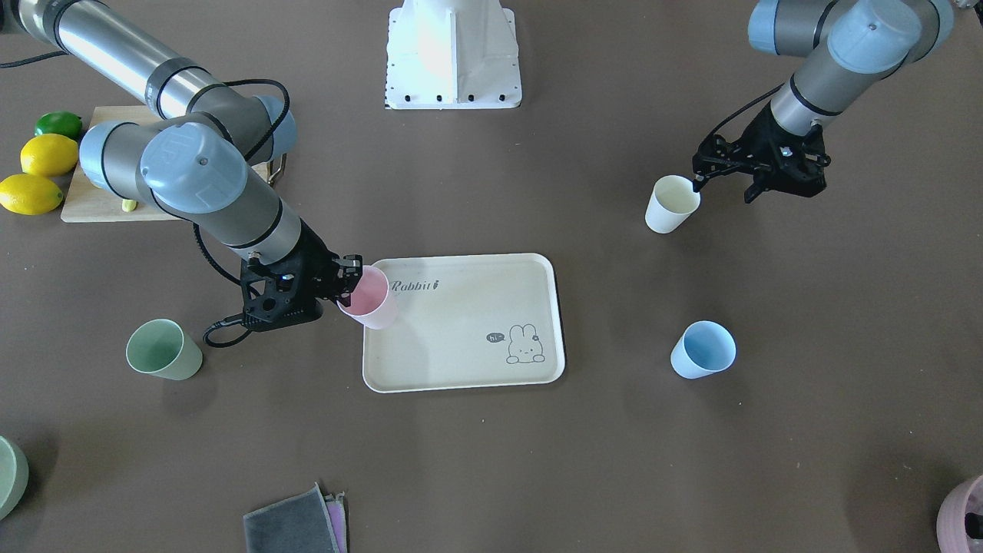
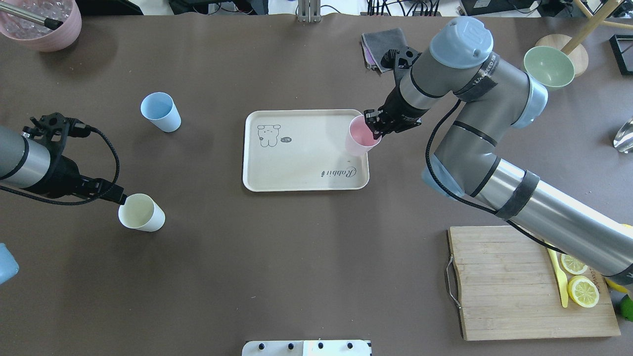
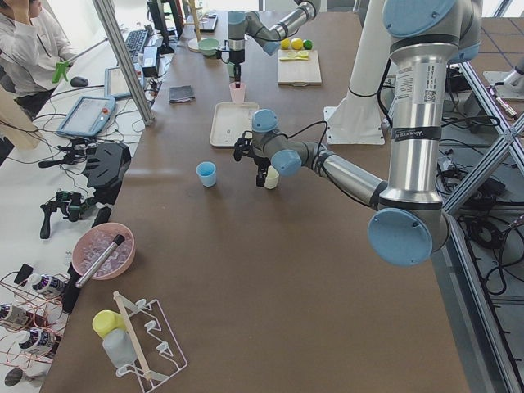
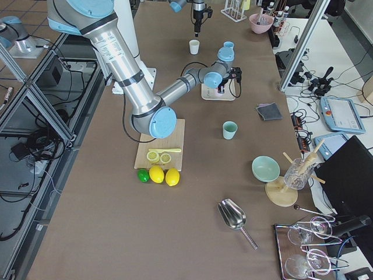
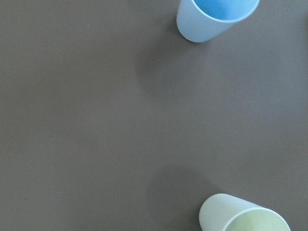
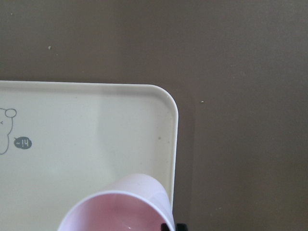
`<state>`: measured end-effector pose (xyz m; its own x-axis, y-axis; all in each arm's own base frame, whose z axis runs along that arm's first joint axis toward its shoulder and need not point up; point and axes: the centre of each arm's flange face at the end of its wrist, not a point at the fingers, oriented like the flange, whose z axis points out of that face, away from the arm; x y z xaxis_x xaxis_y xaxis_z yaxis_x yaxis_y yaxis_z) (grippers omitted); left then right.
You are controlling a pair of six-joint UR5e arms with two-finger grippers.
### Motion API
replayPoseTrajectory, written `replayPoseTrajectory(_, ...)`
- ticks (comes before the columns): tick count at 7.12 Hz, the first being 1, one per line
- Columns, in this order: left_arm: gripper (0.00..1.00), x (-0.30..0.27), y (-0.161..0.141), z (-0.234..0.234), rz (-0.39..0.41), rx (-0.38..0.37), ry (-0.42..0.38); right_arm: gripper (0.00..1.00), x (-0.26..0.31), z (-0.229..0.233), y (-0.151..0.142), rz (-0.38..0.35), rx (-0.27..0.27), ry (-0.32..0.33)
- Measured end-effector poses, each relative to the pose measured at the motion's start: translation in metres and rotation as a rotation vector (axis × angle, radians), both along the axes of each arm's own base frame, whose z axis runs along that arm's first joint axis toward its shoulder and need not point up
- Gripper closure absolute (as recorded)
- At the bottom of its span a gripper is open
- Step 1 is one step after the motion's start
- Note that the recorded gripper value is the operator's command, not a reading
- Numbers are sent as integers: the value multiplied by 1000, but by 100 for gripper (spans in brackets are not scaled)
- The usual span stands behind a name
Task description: Place all cups on tray
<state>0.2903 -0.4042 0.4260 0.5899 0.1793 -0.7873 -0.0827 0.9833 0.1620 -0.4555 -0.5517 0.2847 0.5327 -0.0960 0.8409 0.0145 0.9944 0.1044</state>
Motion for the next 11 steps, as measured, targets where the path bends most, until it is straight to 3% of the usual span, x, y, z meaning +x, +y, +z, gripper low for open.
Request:
replayPoseTrajectory(1, 7, 7, 4, 1, 10, 4, -6, 2, -11, -3, 7, -9, -2, 0)
replayPoseTrajectory(2, 8, 15, 7, 1, 19, 9, -10, 0, -21, -6, 12, -17, -10, -1)
replayPoseTrajectory(3, 27, 25, 8, 0, 22, 10, -15, 0, -27, -7, 16, -23, -13, -2)
replayPoseTrajectory(4, 83, 37, 9, 0, 18, 6, -22, 0, -24, -13, 14, -20, -11, -11)
replayPoseTrajectory(5, 100, 45, 11, 0, 12, 2, -29, 0, -12, -22, 7, -13, -12, -29)
replayPoseTrajectory(8, 100, 51, 11, 2, 14, 2, -35, 0, 57, -28, -19, -6, -62, -90)
replayPoseTrajectory(10, 100, 52, -1, -21, 8, 5, -8, 0, 158, 11, -44, 29, -92, -111)
replayPoseTrajectory(11, 100, 59, -18, -52, -1, -5, -1, 0, 203, 47, -59, 32, -62, -91)
